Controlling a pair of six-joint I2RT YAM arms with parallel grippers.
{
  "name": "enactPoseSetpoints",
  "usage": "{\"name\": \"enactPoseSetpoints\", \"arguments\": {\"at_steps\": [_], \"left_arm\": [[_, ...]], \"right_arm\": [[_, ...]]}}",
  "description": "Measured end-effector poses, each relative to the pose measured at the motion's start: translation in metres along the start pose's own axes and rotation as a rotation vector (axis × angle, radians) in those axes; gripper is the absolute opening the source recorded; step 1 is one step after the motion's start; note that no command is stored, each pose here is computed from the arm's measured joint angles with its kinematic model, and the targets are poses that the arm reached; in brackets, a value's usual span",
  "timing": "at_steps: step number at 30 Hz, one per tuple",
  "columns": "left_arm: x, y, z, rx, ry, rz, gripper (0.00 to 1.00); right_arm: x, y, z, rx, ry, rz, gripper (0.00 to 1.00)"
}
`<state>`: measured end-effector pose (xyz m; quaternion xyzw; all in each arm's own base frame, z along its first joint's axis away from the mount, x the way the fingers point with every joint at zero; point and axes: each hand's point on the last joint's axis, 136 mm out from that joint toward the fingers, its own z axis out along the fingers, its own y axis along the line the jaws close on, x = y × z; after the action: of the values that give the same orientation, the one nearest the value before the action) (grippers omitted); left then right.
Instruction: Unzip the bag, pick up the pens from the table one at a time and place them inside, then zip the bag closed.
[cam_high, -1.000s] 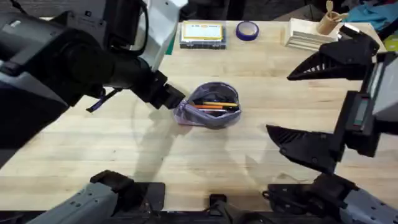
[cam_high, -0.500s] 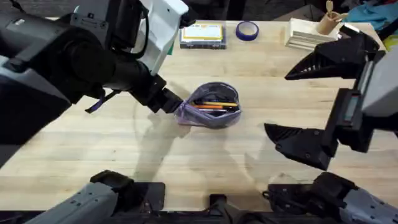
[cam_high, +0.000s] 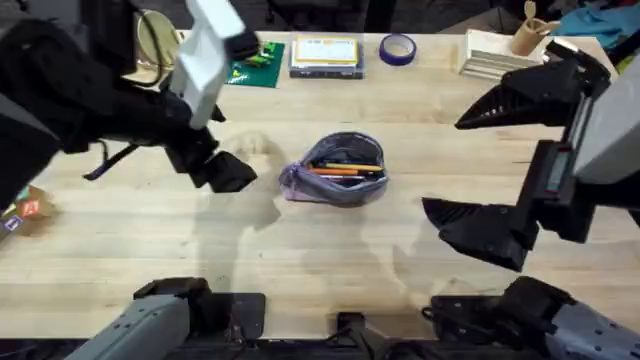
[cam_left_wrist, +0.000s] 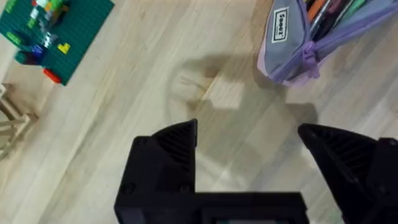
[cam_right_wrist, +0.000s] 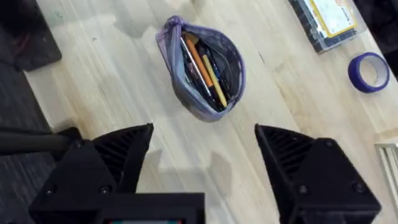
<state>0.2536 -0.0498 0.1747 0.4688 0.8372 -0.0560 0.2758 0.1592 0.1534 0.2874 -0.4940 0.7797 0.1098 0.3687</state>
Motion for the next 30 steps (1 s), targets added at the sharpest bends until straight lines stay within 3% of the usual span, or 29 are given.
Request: {"name": "enactPoseSetpoints", "arguments": {"at_steps": [5, 11, 18, 30], "left_arm": [[0.004, 0.003, -0.007, 0.014, -0.055, 0.046, 0.993], [0.008, -0.007, -0.010, 0.073, -0.098, 0.135, 0.993], [0.021, -0.008, 0.011, 0.185, -0.093, 0.187, 0.993], [0.032, -0.012, 0.045, 0.341, -0.127, 0.266, 0.993]], "right_arm": [[-0.003, -0.001, 0.000, 0.005, -0.011, 0.038, 0.998], [-0.013, -0.006, 0.000, 0.020, -0.053, 0.087, 0.998], [-0.027, -0.013, 0.007, 0.029, -0.090, 0.192, 0.998], [-0.038, -0.022, 0.043, 0.000, -0.046, 0.658, 0.998]]}}
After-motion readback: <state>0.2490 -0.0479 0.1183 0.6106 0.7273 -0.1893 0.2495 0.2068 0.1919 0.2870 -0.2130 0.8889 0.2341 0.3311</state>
